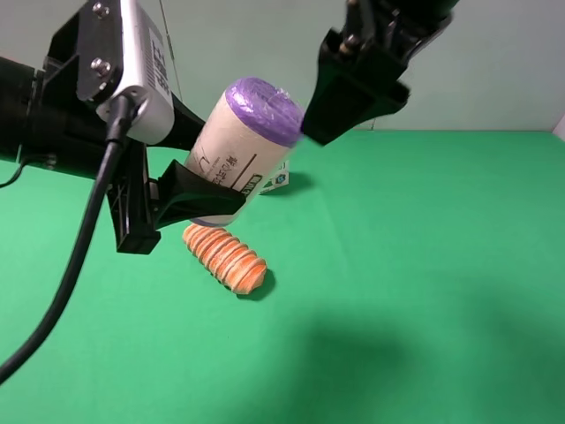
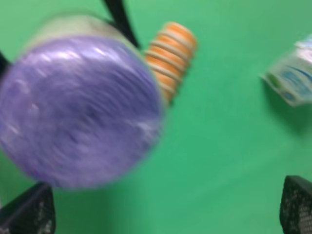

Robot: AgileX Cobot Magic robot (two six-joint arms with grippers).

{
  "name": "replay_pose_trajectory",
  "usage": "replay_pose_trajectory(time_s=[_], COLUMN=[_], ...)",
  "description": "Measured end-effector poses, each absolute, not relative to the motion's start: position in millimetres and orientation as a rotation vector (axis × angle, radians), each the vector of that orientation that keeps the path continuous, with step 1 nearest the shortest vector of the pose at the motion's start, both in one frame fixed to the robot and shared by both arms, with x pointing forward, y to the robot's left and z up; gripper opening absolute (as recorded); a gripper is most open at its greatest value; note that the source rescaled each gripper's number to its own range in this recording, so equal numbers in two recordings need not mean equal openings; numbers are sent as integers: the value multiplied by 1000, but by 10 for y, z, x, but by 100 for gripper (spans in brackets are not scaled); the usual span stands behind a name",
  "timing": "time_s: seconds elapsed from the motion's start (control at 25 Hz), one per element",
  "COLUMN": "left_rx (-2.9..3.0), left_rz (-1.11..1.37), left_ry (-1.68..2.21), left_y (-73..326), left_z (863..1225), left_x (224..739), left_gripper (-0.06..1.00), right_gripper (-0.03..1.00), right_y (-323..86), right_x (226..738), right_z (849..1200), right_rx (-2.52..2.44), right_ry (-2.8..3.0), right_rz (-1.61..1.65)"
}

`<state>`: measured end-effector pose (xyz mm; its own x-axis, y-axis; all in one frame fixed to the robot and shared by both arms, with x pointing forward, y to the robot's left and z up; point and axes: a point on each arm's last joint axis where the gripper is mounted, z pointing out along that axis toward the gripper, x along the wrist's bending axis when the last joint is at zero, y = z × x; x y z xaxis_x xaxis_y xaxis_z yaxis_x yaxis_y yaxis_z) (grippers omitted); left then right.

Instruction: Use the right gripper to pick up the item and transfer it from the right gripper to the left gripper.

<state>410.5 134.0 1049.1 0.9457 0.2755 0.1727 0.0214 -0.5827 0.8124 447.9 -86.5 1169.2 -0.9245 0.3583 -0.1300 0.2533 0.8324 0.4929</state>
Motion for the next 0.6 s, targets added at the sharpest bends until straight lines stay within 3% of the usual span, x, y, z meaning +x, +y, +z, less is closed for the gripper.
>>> replay_pose_trajectory(time_s=[0.16, 0.6], left_rx=[2173, 2173], left_rz=[350, 349], left_ry=[209, 208], left_y=[1340, 1340], left_z=[10491, 10491], left_x=[4105, 4104], left_gripper=[0, 0], right_gripper=[100, 100], right_y=[-1038, -1571], right_x=[4412, 3966], right_z=[11786, 11444], right_rx=[593, 931], right_ry=[2705, 2652], right_rz=[676, 560])
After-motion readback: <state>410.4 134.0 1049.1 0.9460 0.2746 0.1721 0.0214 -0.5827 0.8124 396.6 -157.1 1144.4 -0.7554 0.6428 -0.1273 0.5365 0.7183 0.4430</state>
